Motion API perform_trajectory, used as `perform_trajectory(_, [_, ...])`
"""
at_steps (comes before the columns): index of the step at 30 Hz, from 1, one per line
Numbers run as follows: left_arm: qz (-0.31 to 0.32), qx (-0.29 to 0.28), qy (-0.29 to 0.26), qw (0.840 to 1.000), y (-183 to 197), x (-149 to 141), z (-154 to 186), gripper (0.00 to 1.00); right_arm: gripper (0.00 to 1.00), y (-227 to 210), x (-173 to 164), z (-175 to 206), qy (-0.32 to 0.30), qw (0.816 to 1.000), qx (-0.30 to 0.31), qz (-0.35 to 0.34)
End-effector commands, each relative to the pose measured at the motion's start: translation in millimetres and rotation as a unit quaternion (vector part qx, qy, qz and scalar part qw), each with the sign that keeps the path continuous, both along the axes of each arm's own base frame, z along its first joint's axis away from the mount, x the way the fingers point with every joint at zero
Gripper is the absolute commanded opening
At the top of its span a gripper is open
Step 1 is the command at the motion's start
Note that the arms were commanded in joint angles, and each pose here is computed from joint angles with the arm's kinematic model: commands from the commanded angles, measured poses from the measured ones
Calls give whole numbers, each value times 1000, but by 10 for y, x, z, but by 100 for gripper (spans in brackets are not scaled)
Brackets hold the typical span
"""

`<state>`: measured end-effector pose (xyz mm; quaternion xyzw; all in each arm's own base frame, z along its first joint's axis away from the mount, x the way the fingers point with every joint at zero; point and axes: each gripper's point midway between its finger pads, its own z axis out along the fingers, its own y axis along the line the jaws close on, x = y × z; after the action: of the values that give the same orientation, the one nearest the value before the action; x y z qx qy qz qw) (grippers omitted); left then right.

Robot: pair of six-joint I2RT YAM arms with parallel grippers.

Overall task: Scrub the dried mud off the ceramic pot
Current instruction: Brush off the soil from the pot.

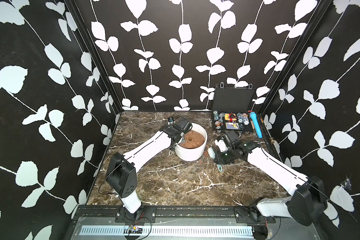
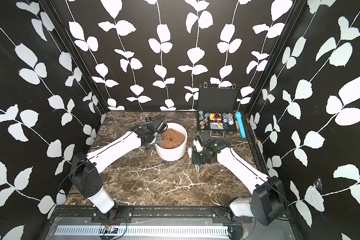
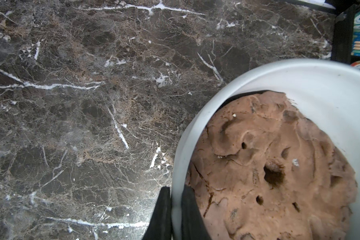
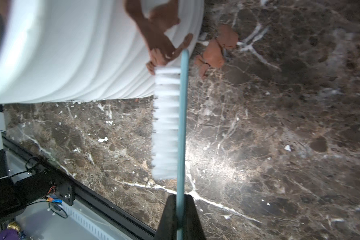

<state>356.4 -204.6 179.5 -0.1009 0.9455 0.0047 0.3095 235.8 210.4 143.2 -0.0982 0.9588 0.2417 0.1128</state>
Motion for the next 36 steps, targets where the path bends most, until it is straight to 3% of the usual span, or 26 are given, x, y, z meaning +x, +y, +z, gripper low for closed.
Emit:
perform_trajectory(1, [6,23,33,999,100,31,-302,0,0,192,35,114,-5,999,37,7])
perform_trajectory(17, [-13,27,44,999,88,-9,-414,0,0,225,433,-140,-11,1000,18,-22])
perform_trajectory(25, [-19,23,47,998,68,-17,-455,0,0,-23,705,-301,-19,998,-21,-50])
perform_trajectory(30, [-19,21,47,998,61,-17,-469,0,0,-42,600,-298,-4,999,-14,-36])
perform_trajectory(36, [-18,20,49,998,43,-3,-482,0,0,-133,194,-200,14,1000,-27,2])
